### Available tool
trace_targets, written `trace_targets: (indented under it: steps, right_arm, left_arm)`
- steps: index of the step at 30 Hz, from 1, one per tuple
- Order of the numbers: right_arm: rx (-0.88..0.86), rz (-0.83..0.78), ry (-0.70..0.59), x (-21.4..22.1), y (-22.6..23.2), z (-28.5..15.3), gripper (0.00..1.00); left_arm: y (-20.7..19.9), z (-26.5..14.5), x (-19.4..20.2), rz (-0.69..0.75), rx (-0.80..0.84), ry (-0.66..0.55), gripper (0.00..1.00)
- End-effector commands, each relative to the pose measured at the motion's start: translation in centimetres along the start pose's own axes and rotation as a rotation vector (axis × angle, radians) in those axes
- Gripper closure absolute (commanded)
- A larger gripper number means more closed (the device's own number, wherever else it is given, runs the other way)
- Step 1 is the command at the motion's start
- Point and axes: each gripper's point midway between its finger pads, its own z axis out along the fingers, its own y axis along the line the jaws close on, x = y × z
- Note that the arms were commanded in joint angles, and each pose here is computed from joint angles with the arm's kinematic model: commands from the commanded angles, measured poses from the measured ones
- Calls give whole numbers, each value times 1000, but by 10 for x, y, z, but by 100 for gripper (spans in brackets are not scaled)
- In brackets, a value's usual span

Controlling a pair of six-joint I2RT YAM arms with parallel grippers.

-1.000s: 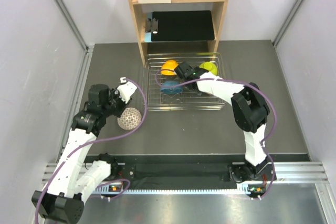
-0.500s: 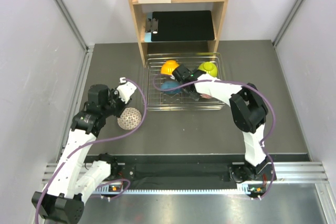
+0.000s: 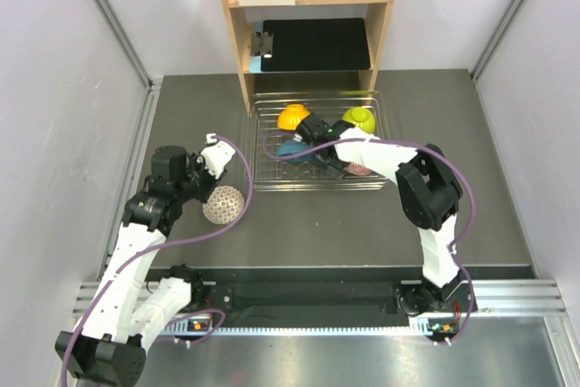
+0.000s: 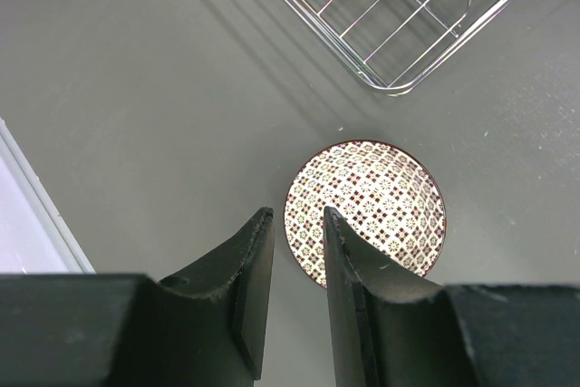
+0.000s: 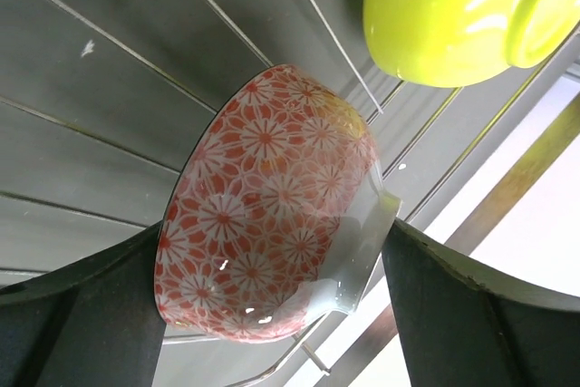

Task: Load the bowls into the dish rack

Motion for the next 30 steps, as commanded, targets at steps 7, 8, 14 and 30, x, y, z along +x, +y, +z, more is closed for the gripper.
trace_targets:
  steps: [7, 8, 14, 30]
  right_arm:
    - [-326, 7, -84, -17, 57, -4, 4]
    - [-343, 5, -88, -18, 60, -5, 3]
    - [-422, 13, -95, -16, 69, -8, 1]
    - [-454, 91, -71, 4, 50, -3, 0]
  left_arm:
    - [8, -10, -15, 18, -27, -42, 67]
    - [9, -11, -17, 19, -30, -47, 67]
    - [9, -14, -17, 20, -32, -48, 67]
    - [11, -12, -15, 20, -36, -32, 66]
